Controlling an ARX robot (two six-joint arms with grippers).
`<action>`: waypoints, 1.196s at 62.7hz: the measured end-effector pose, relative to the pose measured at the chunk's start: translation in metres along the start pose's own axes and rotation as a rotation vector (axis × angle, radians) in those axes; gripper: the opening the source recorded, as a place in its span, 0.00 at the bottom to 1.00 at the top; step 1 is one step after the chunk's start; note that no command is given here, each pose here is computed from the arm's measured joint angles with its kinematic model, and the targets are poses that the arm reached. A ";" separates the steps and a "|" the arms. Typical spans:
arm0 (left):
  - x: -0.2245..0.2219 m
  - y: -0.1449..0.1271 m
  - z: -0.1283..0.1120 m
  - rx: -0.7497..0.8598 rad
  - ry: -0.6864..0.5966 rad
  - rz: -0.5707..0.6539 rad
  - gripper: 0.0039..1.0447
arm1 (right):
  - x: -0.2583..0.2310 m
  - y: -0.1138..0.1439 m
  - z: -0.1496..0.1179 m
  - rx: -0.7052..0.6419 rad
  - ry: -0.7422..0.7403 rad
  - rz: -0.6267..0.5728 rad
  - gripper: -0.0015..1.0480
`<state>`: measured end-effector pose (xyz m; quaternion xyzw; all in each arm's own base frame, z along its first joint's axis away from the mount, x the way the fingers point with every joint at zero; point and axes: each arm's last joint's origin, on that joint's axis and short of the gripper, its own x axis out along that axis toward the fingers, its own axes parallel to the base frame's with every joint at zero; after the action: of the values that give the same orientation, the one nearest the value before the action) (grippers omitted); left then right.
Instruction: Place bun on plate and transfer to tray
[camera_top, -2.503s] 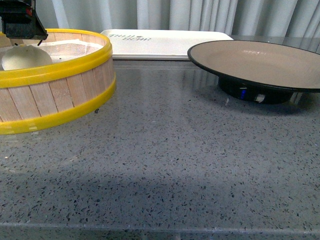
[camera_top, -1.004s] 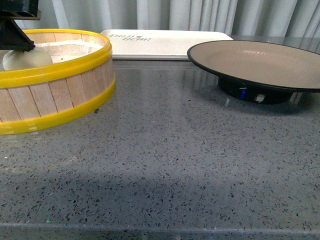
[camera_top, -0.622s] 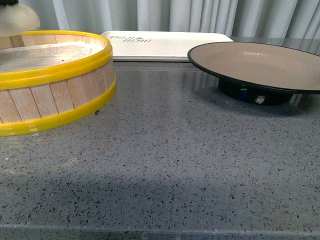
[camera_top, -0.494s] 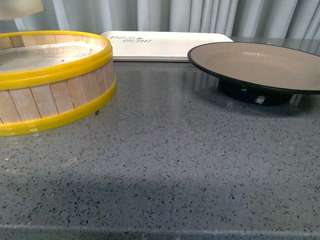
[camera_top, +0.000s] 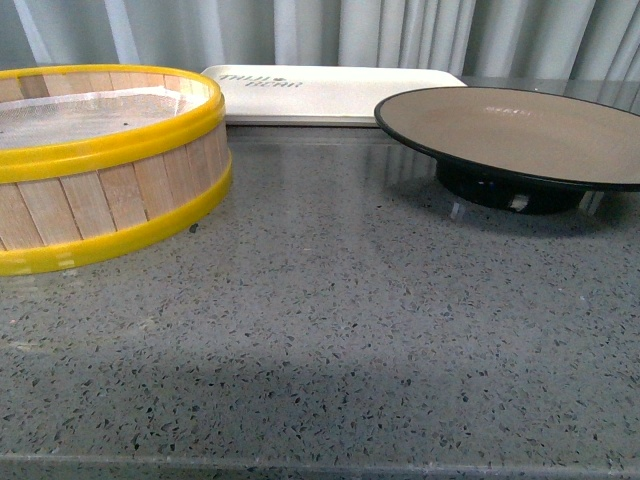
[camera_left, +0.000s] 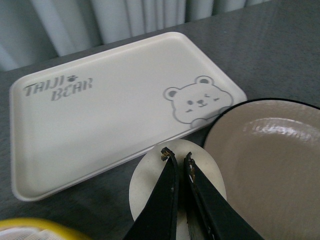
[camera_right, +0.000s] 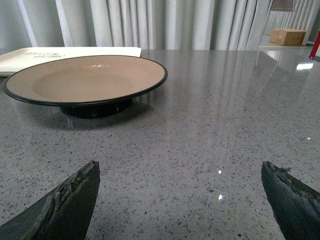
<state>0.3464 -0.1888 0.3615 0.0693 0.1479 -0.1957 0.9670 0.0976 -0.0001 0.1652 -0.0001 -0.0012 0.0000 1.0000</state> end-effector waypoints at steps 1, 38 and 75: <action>0.004 -0.006 0.000 0.005 0.002 -0.012 0.03 | 0.000 0.000 0.000 0.000 0.000 0.000 0.92; 0.049 -0.114 -0.022 0.092 0.039 -0.186 0.03 | 0.000 0.000 0.000 0.000 0.000 0.000 0.92; 0.080 -0.138 -0.057 0.187 0.094 -0.143 0.03 | 0.000 0.000 0.000 0.000 0.000 0.000 0.92</action>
<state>0.3465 -0.3329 0.2721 0.1575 0.1785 -0.2735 0.9319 0.0976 -0.0001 0.1652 -0.0001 -0.0012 -0.0002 1.0000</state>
